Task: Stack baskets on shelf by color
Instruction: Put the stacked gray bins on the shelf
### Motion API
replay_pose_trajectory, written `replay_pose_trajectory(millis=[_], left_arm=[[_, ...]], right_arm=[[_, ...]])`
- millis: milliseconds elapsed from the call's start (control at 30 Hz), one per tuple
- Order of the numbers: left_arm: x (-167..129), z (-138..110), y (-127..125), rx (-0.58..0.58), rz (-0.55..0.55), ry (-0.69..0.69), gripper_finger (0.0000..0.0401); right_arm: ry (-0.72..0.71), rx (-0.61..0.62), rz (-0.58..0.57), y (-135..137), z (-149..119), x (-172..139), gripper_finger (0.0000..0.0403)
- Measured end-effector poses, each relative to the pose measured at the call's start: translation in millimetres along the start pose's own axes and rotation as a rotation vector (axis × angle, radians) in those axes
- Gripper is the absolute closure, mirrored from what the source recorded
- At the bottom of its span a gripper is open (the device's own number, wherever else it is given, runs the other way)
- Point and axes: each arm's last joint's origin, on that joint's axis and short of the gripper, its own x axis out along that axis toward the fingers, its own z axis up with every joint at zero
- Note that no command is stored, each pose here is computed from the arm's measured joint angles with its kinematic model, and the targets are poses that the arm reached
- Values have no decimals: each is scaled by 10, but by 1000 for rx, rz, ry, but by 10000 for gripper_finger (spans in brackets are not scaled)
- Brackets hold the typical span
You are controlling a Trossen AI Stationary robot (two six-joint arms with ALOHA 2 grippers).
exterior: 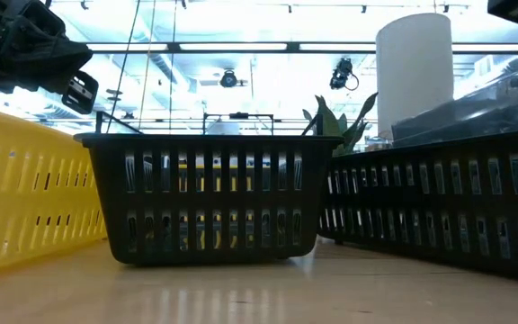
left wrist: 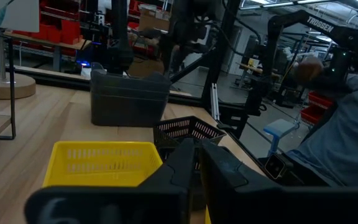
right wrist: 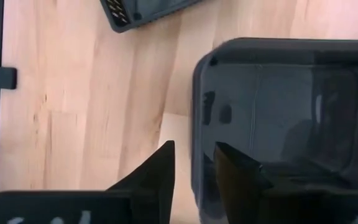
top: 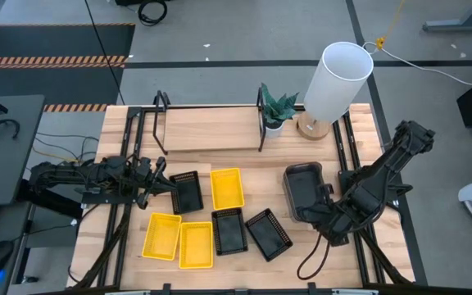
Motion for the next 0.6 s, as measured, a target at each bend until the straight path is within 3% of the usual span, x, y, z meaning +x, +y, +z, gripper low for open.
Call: replay_pose_trajectory(millis=[367,600], left_arm=[[0,0,0,0,0,0,366],[0,1,0,0,0,0,370]], right_arm=[[83,-61,-112,119,128,338,180],[129,-74,-153,140,227,556,163]])
